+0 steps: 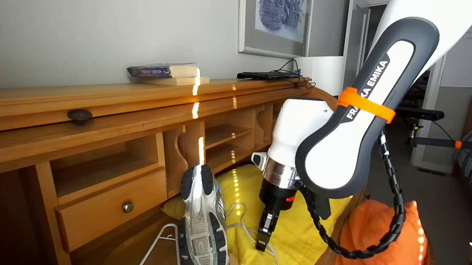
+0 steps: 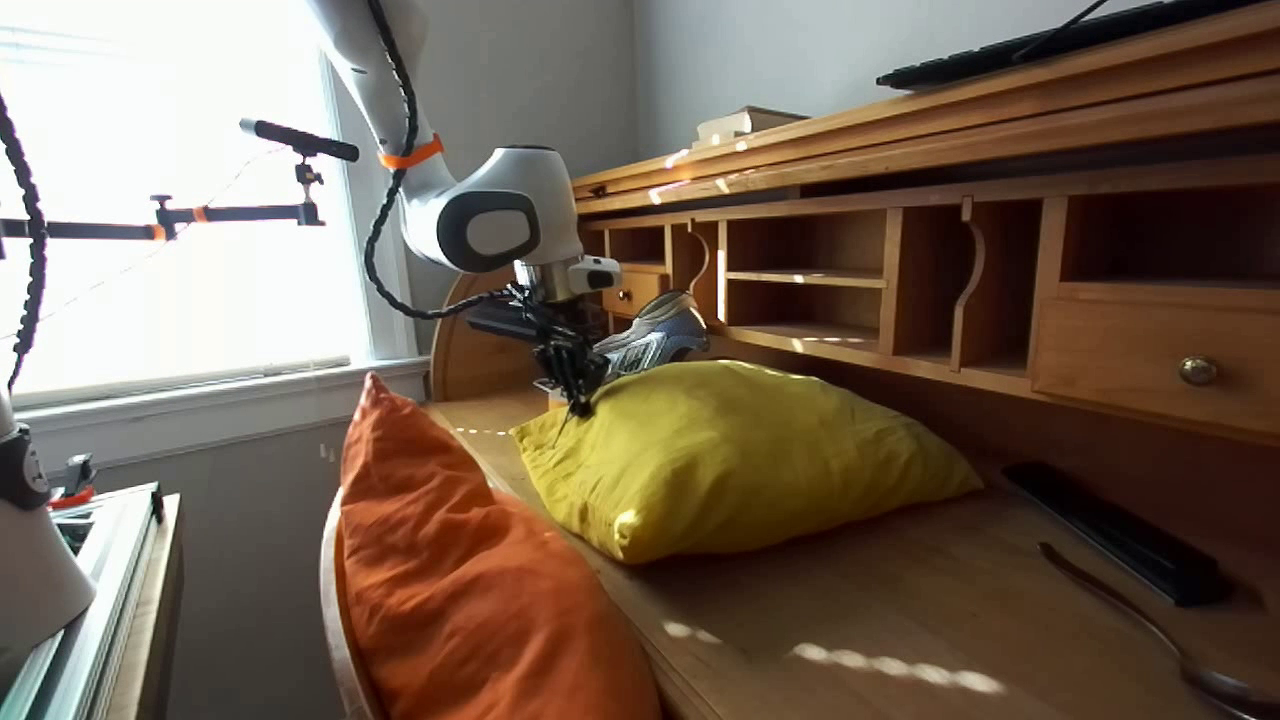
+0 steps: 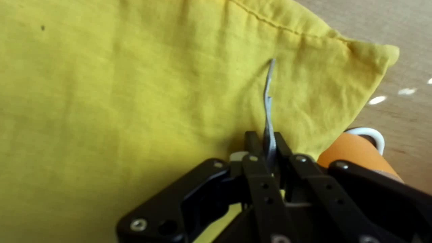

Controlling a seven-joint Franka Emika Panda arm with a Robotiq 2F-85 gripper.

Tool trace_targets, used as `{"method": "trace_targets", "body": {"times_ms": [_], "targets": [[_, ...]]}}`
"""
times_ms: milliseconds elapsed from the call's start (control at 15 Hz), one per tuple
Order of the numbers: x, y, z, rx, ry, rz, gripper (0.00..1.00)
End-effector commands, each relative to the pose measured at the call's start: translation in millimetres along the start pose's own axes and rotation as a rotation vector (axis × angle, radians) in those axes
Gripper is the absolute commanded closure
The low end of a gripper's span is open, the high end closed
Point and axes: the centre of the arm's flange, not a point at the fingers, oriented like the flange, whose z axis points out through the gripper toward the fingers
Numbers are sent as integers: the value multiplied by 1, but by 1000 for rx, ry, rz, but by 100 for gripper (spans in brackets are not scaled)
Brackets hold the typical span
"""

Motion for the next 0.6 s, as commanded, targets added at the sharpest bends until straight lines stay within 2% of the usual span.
{"method": "trace_targets", "body": {"times_ms": [0, 133, 267, 533], "targets": [[1, -2, -5, 10, 10, 13, 85], [1, -3, -7, 13, 12, 12, 86], [3, -3, -8, 15, 17, 12, 97], [4, -3, -10, 17, 22, 15, 99]]}}
